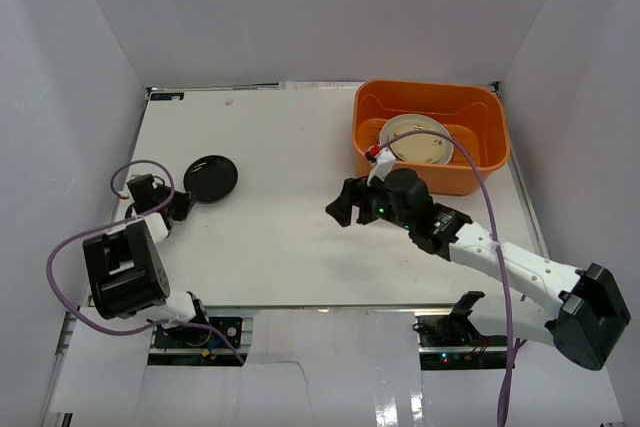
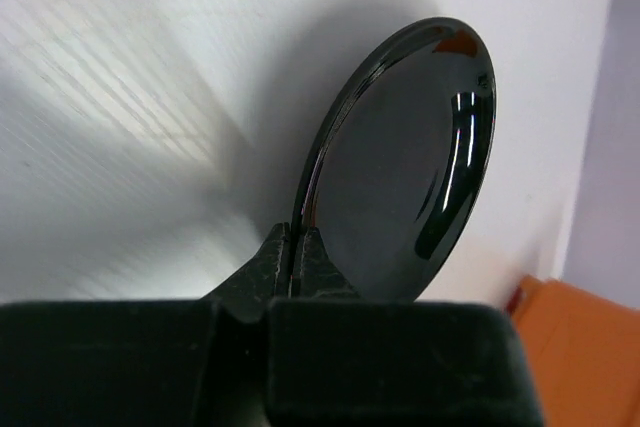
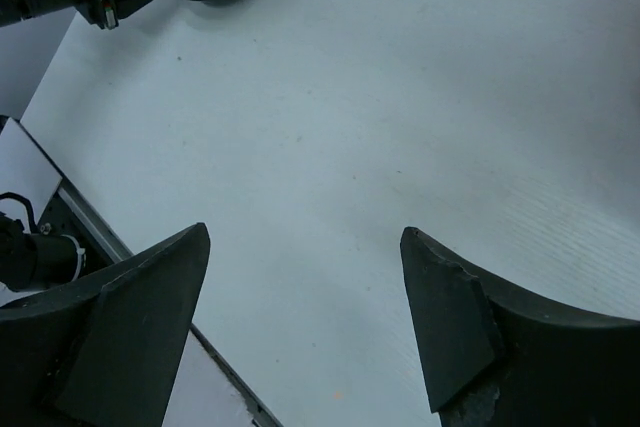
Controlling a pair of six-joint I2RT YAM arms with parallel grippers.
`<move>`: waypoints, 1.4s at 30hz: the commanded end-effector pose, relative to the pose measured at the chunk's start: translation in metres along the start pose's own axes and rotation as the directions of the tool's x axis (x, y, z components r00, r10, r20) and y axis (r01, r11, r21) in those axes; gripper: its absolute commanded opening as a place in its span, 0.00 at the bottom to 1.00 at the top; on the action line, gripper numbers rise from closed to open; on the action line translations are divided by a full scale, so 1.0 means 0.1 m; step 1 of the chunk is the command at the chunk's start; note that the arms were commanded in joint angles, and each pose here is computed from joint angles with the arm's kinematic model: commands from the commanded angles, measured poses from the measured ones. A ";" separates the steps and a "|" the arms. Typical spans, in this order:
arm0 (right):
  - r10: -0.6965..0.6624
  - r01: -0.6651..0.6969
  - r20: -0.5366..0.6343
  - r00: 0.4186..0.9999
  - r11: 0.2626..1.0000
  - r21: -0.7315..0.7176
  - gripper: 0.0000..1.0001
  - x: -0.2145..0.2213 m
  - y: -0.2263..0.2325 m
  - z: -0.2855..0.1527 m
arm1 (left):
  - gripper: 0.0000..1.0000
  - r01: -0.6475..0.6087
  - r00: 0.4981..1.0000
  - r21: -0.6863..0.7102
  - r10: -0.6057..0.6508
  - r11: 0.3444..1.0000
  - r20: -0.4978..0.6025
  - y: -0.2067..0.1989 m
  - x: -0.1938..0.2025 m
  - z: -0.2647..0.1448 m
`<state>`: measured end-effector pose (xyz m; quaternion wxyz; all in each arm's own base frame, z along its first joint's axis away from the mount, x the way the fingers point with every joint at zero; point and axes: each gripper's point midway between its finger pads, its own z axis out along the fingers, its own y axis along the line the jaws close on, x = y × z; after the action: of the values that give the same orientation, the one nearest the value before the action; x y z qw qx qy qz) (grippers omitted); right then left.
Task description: Place the plates into the plastic bin on the countertop
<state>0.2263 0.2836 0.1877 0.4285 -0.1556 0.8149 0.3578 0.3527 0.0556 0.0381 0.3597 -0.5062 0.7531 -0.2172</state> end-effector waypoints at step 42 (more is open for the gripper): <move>0.089 -0.211 0.409 0.908 0.941 0.264 0.08 -1.89 -1.24 -0.31 | 0.98 -0.490 0.698 0.727 0.716 0.481 -0.004 -1.11 1.51 -2.09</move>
<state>0.3735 0.2220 0.2683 0.5199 0.0186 0.7892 0.3265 0.2428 -0.1283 0.1979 0.4408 -0.0440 0.7919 -0.4203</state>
